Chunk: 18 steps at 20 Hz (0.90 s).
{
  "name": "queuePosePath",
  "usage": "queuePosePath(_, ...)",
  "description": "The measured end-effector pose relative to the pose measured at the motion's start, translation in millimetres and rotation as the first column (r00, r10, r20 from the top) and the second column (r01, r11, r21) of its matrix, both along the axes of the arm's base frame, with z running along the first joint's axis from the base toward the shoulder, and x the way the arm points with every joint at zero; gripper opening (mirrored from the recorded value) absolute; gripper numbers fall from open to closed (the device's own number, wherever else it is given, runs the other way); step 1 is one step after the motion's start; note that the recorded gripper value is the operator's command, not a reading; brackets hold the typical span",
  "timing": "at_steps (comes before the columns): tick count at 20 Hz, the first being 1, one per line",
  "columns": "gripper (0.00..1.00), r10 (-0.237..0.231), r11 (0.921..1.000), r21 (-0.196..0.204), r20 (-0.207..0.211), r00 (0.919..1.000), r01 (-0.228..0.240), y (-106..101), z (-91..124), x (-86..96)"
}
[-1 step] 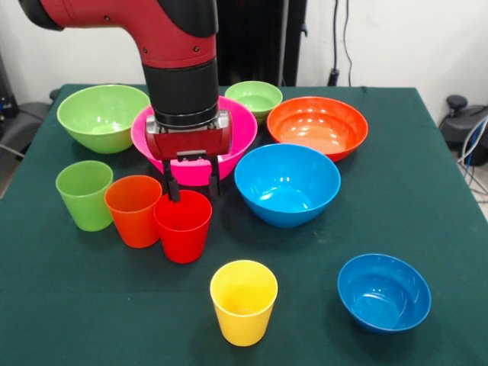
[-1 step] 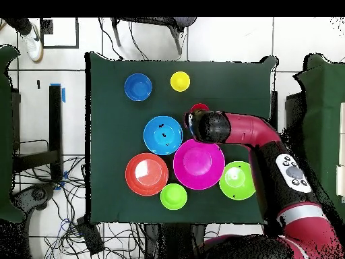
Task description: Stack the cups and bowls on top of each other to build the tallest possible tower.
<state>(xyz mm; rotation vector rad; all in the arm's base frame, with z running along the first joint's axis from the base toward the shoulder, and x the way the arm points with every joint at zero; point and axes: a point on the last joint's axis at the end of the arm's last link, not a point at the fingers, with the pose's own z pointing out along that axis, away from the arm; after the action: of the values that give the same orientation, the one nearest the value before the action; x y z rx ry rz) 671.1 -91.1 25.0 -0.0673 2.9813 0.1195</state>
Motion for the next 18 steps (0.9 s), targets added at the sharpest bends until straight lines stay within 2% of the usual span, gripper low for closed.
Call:
queuePosePath(9, 1.00, 0.004, 0.9999, 0.009, 0.010, 0.9999, -0.004, 4.6, -15.6, -3.3)
queuePosePath(18, 1.00, 0.040, 0.9992, 0.001, -0.001, 0.9992, -0.040, 8.7, -42.9, -11.6)
